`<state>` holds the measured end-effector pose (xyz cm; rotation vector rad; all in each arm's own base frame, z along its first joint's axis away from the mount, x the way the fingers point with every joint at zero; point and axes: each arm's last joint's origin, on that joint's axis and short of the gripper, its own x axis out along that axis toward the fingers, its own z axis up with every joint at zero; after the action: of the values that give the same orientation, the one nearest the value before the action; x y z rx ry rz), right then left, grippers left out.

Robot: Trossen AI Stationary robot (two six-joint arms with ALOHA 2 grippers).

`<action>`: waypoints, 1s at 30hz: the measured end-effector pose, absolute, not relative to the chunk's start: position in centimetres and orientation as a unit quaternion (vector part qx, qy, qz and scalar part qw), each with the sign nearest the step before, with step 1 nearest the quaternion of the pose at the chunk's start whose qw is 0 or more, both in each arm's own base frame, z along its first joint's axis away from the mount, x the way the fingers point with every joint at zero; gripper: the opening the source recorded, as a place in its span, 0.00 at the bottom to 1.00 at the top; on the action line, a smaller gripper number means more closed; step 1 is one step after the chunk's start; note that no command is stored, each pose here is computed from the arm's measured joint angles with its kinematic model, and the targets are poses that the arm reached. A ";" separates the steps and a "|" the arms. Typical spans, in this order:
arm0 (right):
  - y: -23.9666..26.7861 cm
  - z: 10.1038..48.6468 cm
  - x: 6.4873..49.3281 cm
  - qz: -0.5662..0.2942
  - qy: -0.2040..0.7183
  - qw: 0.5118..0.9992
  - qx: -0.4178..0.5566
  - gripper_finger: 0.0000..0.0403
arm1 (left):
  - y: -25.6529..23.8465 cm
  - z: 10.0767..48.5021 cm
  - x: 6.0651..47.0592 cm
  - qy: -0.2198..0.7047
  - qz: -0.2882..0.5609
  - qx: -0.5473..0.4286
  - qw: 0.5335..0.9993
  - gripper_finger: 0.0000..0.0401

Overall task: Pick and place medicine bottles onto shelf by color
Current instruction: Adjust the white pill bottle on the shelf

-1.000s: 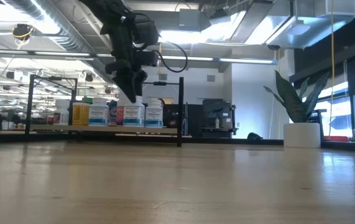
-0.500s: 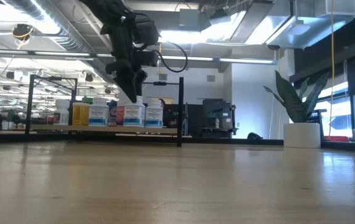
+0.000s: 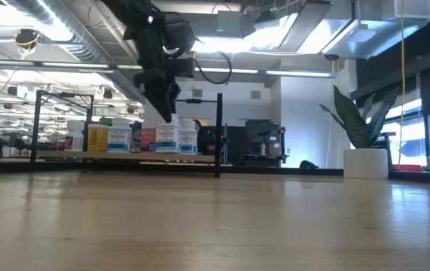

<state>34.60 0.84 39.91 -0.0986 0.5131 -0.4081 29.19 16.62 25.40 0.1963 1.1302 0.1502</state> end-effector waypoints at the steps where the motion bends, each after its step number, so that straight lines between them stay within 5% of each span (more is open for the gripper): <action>1: 0.8 39.9 34.6 -0.200 0.252 0.946 -0.049 0.55 | 16.5 25.4 29.3 0.531 0.072 0.092 0.839 0.51; 30: 0.9 39.9 34.6 -0.200 0.252 0.946 -0.049 0.55 | 15.3 26.0 30.8 0.496 0.146 0.076 0.853 0.51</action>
<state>34.60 0.85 39.91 -0.0988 0.5131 -0.4078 30.83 15.35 25.97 0.1608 1.0435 0.3078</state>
